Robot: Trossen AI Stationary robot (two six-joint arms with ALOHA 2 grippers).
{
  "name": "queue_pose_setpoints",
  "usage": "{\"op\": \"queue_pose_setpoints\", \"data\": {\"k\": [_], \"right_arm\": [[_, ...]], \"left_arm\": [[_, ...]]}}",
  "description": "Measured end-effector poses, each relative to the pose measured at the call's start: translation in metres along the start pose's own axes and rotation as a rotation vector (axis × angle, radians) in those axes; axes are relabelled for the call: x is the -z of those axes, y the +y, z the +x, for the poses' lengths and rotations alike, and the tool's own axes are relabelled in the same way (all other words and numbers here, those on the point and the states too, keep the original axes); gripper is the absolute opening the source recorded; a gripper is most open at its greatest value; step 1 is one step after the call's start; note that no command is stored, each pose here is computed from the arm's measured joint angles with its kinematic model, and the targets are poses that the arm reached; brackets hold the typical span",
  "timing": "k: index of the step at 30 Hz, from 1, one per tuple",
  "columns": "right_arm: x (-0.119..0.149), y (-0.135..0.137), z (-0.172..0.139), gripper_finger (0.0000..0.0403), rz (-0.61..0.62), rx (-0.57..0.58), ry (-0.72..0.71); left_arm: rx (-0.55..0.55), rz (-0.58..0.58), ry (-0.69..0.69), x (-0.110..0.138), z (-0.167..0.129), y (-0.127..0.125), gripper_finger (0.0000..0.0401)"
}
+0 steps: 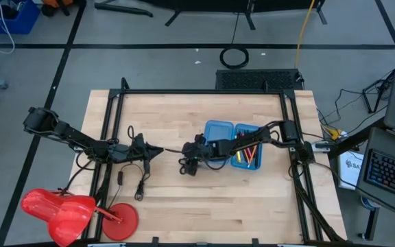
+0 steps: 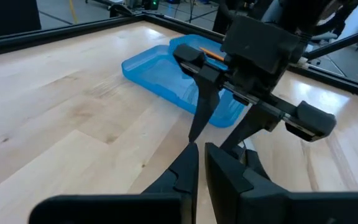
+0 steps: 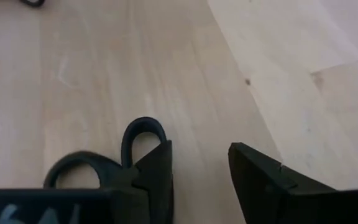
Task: Pick & place school supplies into a supply box
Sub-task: Put the black scissors into the blue supply box
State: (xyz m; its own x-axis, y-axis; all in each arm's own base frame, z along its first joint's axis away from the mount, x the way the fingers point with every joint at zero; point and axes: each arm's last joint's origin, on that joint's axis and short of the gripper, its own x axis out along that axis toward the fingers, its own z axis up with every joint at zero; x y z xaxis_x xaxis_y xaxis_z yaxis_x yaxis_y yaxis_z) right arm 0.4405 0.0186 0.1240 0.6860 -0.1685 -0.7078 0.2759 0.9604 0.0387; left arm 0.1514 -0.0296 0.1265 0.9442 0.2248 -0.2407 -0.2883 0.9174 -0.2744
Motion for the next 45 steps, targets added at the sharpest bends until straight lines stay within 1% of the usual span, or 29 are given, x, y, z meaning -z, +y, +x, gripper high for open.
{"op": "queue_pose_setpoints", "data": {"k": [12,19,24,31,33,35,37,40,41,45], "right_arm": [[0.002,0.014,-0.003,0.0144,-0.046,-0.027,-0.012],[0.008,0.010,-0.003,0.0144,-0.055,-0.008,0.054],[0.006,0.011,-0.002,0.0144,-0.067,-0.082,0.052],[0.010,0.007,0.002,0.0142,-0.047,-0.121,0.081],[0.012,0.004,0.007,0.0132,-0.038,-0.145,0.087],[0.015,0.003,0.014,0.0112,-0.026,-0.139,0.087],[0.018,0.002,0.018,0.0082,-0.027,-0.138,0.089],[0.019,0.003,0.020,0.0025,-0.028,-0.143,0.085],[0.019,0.003,0.021,0.0014,-0.033,-0.144,0.081],[0.018,0.006,0.021,0.0006,-0.050,-0.149,0.053]], "left_arm": [[-0.001,0.001,0.002,0.000,0.000,0.000,0.0031],[-0.001,0.001,0.001,0.000,0.000,0.000,0.0031],[-0.001,0.002,0.001,0.000,0.000,0.000,0.0031],[-0.016,0.001,-0.006,0.000,0.000,0.000,0.0031],[-0.016,0.001,-0.006,0.000,0.000,0.000,0.0031],[-0.016,0.001,-0.006,0.000,0.000,0.000,0.0031],[-0.016,0.001,-0.006,0.000,0.000,0.000,0.0031],[-0.016,0.002,-0.006,0.000,0.000,0.000,0.0031],[-0.016,0.002,-0.006,0.000,0.000,0.000,0.0031],[-0.021,0.007,0.004,0.001,0.000,0.001,0.0031]]}}
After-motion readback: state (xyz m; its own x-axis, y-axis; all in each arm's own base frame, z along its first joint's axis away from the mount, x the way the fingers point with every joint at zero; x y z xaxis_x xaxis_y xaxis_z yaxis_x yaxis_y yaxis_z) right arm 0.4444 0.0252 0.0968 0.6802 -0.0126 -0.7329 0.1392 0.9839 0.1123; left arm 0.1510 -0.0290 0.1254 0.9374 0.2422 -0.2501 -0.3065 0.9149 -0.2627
